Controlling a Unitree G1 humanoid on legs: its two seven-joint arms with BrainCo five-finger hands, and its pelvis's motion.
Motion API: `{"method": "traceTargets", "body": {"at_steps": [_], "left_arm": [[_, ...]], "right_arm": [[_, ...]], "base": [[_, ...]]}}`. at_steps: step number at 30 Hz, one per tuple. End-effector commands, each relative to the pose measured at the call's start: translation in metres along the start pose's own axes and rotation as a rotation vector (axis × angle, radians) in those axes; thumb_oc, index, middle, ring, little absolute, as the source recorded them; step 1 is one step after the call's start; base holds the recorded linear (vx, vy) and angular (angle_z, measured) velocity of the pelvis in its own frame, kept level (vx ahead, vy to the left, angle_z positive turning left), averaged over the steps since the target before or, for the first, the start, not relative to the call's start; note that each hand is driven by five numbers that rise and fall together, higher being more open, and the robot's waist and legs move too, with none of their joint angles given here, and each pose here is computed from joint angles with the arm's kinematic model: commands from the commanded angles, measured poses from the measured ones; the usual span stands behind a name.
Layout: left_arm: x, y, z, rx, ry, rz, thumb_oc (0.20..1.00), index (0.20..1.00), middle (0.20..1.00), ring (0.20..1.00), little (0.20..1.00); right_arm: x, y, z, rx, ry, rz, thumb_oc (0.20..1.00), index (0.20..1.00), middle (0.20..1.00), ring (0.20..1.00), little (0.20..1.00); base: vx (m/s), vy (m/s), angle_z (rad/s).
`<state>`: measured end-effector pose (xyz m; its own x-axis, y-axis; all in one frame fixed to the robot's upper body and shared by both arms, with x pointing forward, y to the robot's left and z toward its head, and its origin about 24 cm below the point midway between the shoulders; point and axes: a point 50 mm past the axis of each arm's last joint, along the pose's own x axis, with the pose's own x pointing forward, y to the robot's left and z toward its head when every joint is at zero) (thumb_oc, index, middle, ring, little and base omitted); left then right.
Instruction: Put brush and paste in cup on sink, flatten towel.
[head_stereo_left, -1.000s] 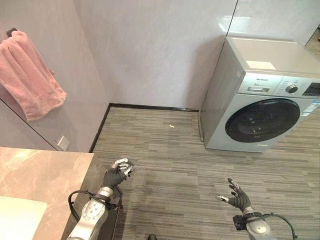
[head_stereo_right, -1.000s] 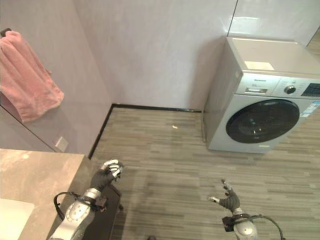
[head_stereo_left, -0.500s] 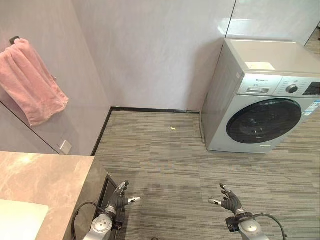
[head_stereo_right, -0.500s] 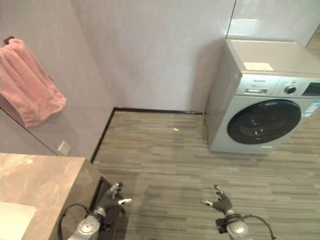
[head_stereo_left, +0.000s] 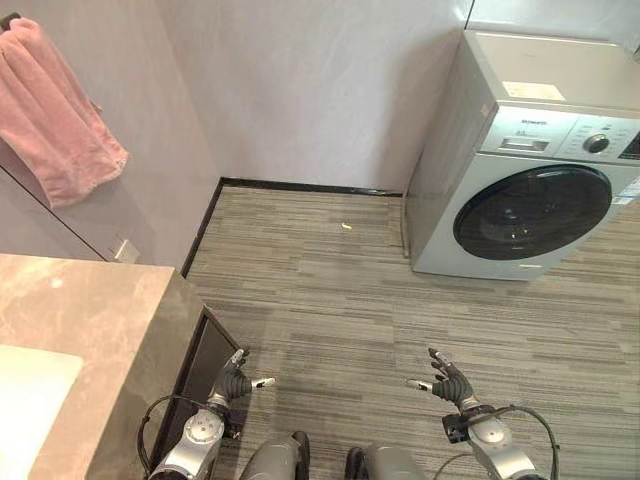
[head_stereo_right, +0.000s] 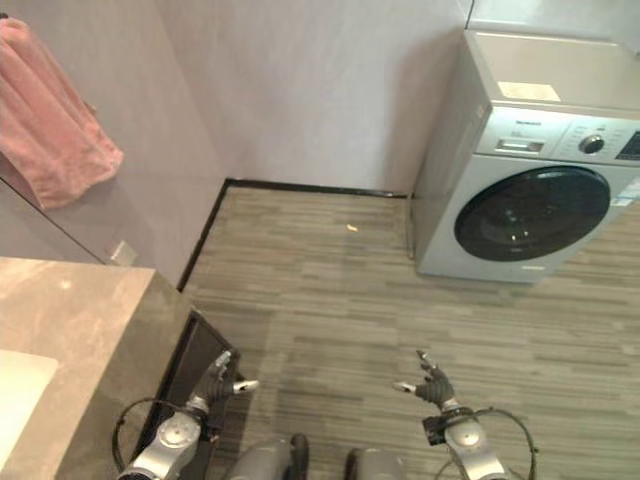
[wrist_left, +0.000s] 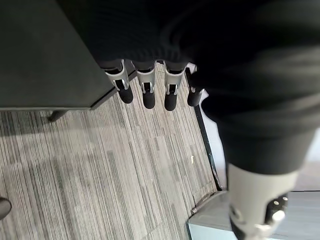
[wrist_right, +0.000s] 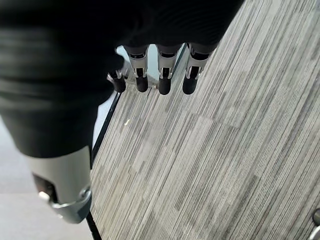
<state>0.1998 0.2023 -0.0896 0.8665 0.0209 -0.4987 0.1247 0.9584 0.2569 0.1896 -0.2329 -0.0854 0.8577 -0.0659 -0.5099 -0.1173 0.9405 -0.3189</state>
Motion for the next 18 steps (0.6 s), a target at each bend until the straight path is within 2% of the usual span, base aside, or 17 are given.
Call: {"method": "traceTargets", "body": {"at_steps": [1,6,7,18], "left_arm": [[0.007,0.007,0.017,-0.038,-0.072,0.068,1.000,1.000,1.000,1.000,1.000],[0.007,0.006,0.015,-0.037,-0.067,0.064,1.000,1.000,1.000,1.000,1.000],[-0.007,-0.022,-0.047,0.051,0.238,0.018,1.000,1.000,1.000,1.000,1.000],[-0.010,-0.013,-0.052,-0.001,0.256,0.052,1.000,1.000,1.000,1.000,1.000]], "right_arm": [[0.002,-0.006,0.016,0.055,-0.090,-0.031,1.000,1.000,1.000,1.000,1.000],[0.002,-0.002,0.016,0.066,-0.086,-0.010,1.000,1.000,1.000,1.000,1.000],[-0.015,0.006,-0.051,0.053,0.229,-0.053,1.000,1.000,1.000,1.000,1.000],[-0.010,0.015,-0.041,0.014,0.192,0.013,1.000,1.000,1.000,1.000,1.000]], "base": [[0.00,0.000,0.00],[0.00,0.000,0.00],[0.04,0.009,-0.01],[0.03,0.016,-0.02]]}}
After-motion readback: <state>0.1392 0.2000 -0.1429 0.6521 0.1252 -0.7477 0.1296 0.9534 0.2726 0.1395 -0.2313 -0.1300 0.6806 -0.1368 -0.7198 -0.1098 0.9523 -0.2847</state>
